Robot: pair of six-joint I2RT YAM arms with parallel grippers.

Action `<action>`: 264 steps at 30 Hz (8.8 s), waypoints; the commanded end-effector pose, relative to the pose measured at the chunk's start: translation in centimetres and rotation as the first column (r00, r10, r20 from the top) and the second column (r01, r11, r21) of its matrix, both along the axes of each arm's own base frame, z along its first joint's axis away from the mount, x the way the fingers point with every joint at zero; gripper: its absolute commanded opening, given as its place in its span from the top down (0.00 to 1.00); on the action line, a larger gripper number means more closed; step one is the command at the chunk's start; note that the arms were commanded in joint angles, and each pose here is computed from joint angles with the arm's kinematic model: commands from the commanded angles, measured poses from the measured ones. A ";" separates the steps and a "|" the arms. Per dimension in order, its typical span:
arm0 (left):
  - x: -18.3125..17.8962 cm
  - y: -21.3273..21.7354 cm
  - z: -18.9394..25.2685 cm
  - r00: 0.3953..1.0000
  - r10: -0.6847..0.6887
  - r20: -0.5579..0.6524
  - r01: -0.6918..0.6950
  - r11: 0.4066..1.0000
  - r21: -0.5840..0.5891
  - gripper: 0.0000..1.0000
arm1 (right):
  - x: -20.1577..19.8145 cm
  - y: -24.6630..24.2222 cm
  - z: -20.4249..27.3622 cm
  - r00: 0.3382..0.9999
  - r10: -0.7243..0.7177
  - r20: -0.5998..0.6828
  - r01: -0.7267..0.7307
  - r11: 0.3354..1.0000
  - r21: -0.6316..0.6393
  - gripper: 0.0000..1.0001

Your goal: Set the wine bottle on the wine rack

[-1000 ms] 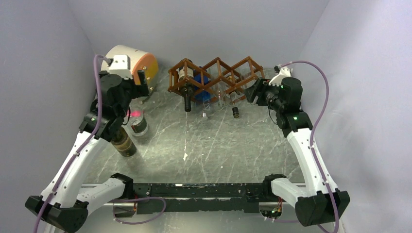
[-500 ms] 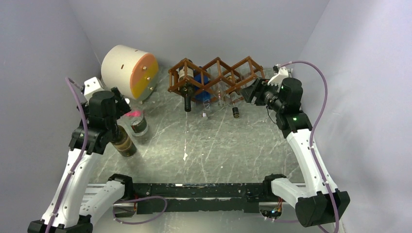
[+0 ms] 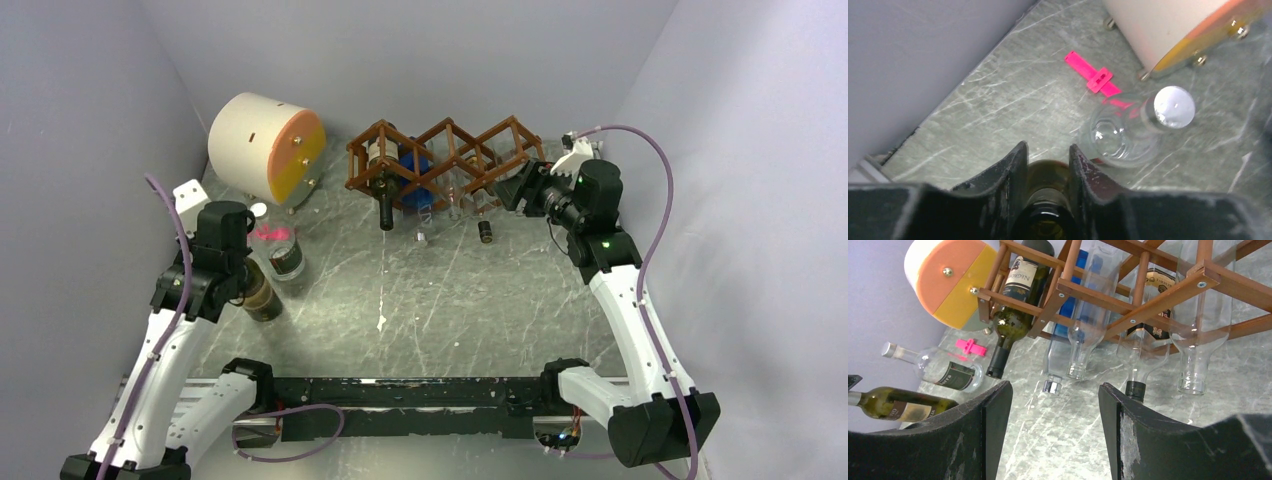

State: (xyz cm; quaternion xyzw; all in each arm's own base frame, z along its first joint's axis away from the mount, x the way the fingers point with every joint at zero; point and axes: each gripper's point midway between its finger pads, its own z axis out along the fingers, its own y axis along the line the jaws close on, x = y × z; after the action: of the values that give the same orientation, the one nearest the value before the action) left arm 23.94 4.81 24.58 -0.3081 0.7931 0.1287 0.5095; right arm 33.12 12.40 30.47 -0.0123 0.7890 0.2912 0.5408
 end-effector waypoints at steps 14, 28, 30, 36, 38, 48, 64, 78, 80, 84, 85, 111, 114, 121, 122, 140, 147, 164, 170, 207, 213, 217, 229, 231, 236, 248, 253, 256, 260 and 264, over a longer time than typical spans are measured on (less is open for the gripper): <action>1.7 -10.6 6.6 0.735 -0.662 0.148 0.672 0.740 -0.023 0.93 | -0.2 0.8 1.3 0.998 0.042 0.048 -0.043 0.999 0.017 0.32; 4.9 -18.3 8.4 0.421 -0.882 0.214 0.891 0.446 0.085 0.93 | -1.7 3.1 1.4 0.988 0.132 0.086 -0.130 0.991 -0.032 0.26; 5.3 -19.7 8.0 0.408 -0.895 0.183 0.896 0.431 0.108 0.93 | -1.9 4.0 1.2 0.986 0.144 0.084 -0.142 0.989 -0.039 0.25; 5.9 -23.2 6.5 0.406 -0.911 0.076 0.896 0.413 0.164 0.93 | -2.5 7.0 1.0 0.981 0.170 0.091 -0.162 0.982 -0.093 0.24; 6.0 -23.9 6.0 0.404 -0.913 0.056 0.898 0.407 0.170 0.93 | -2.8 7.9 0.7 0.978 0.186 0.090 -0.177 0.979 -0.101 0.23; 4.2 -25.3 6.0 0.306 -0.947 0.100 0.931 0.320 0.177 0.33 | -5.0 12.0 0.3 0.936 0.330 0.126 -0.312 0.939 -0.148 0.21; 2.4 -20.3 16.6 0.408 -0.800 0.439 0.785 0.553 0.279 0.31 | -9.3 21.5 0.0 0.818 0.551 0.164 -0.521 0.832 -0.191 0.22; -0.4 -13.7 19.4 0.512 -0.614 0.601 0.617 0.749 0.241 0.34 | -9.3 31.3 -0.8 0.783 0.602 0.156 -0.570 0.795 -0.209 0.23; -0.4 -13.5 19.3 0.517 -0.611 0.599 0.613 0.753 0.239 0.33 | -8.9 32.2 -1.0 0.786 0.600 0.152 -0.564 0.795 -0.222 0.24; -0.2 -13.6 18.8 0.532 -0.614 0.583 0.615 0.754 0.233 0.33 | -8.2 33.4 -1.9 0.793 0.595 0.130 -0.549 0.791 -0.270 0.34; -0.2 -13.6 18.7 0.536 -0.615 0.579 0.616 0.754 0.230 0.34 | -8.1 33.5 -2.0 0.796 0.592 0.130 -0.543 0.792 -0.281 0.38; 3.3 -19.3 12.7 0.553 -0.714 0.430 0.750 0.651 0.116 0.20 | -10.8 24.3 -10.2 0.855 0.474 0.212 -0.387 0.854 -0.348 1.00; 3.7 -20.8 11.2 0.543 -0.744 0.390 0.785 0.614 0.078 0.19 | -11.5 23.1 -10.8 0.861 0.469 0.197 -0.386 0.855 -0.346 1.00; 4.0 -23.2 7.7 0.474 -0.835 0.280 0.864 0.502 0.036 0.17 | -12.3 20.8 -10.5 0.880 0.438 0.183 -0.369 0.874 -0.317 1.00; 3.5 -23.9 7.2 0.415 -0.872 0.259 0.896 0.442 0.053 0.17 | -12.4 20.7 -10.3 0.884 0.431 0.180 -0.366 0.879 -0.306 1.00; -1.9 -25.3 -4.3 -0.126 -0.984 -0.128 0.933 -0.161 0.322 0.12 | -10.0 21.9 -3.9 0.956 0.267 0.118 -0.259 0.962 -0.083 1.00; 0.7 -26.9 -6.7 0.006 -1.000 0.008 0.980 0.007 0.200 0.14 | -9.3 21.6 -3.1 0.968 0.244 0.065 -0.241 0.970 -0.040 1.00; 0.9 -28.9 -11.6 -0.086 -0.994 -0.071 0.959 -0.102 0.266 0.19 | -7.3 18.2 -2.4 0.949 0.310 -0.058 -0.300 0.944 0.136 1.00; 1.8 -29.9 -12.3 -0.105 -0.989 -0.101 0.939 -0.132 0.317 0.17 | -8.0 18.3 -2.2 0.926 0.372 -0.072 -0.360 0.923 0.133 1.00; 2.0 -30.3 -7.9 -0.162 -0.963 -0.216 0.843 -0.249 0.477 0.93 | -9.5 16.5 0.7 0.908 0.419 -0.015 -0.417 0.905 0.082 0.50; 2.4 -28.7 -3.9 -0.149 -0.888 -0.436 0.728 -0.397 0.559 0.93 | -11.6 16.0 4.7 0.865 0.491 0.107 -0.500 0.863 0.078 0.28; 4.3 -27.7 0.0 -0.048 -0.819 -0.572 0.616 -0.475 0.628 0.93 | -11.7 15.3 4.9 0.869 0.492 0.059 -0.493 0.870 0.006 0.28; 6.7 -28.3 8.5 0.198 -0.734 -0.650 0.246 -0.605 0.758 0.93 | -12.3 12.8 3.4 0.859 0.512 -0.026 -0.504 0.835 -0.220 0.28; 6.7 -28.5 9.4 0.213 -0.730 -0.650 0.208 -0.616 0.760 0.93 | -12.3 12.9 2.6 0.854 0.518 -0.050 -0.515 0.826 -0.230 0.28; 7.6 -28.9 11.0 0.270 -0.706 -0.654 0.165 -0.636 0.754 0.93 | -12.1 14.1 -0.1 0.826 0.551 -0.122 -0.563 0.788 -0.250 0.27; 9.5 -29.4 13.0 0.387 -0.625 -0.678 0.111 -0.699 0.707 0.93 | -10.5 16.5 -2.2 0.791 0.584 -0.183 -0.610 0.737 -0.291 0.28; 10.0 -29.6 13.5 0.432 -0.596 -0.677 0.090 -0.718 0.690 0.93 | -9.7 16.9 -2.5 0.788 0.585 -0.191 -0.614 0.722 -0.318 0.28; 9.8 -29.8 13.4 0.416 -0.612 -0.673 0.084 -0.711 0.698 0.93 | -9.9 17.3 -2.9 0.775 0.604 -0.188 -0.630 0.712 -0.309 0.29; 9.3 -30.0 13.6 0.397 -0.640 -0.658 0.064 -0.696 0.715 0.93 | -9.8 17.8 -3.0 0.764 0.619 -0.181 -0.642 0.706 -0.299 0.33; 9.0 -30.1 13.7 0.401 -0.640 -0.655 0.044 -0.701 0.712 0.93 | -9.5 18.2 -3.2 0.764 0.618 -0.185 -0.643 0.706 -0.297 0.36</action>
State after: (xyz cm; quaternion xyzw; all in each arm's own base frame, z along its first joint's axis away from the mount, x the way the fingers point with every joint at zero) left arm 33.90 -24.99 31.39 0.7308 0.2692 0.2958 0.5532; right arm 23.55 29.65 26.81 -0.3523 0.8065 0.3058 0.3633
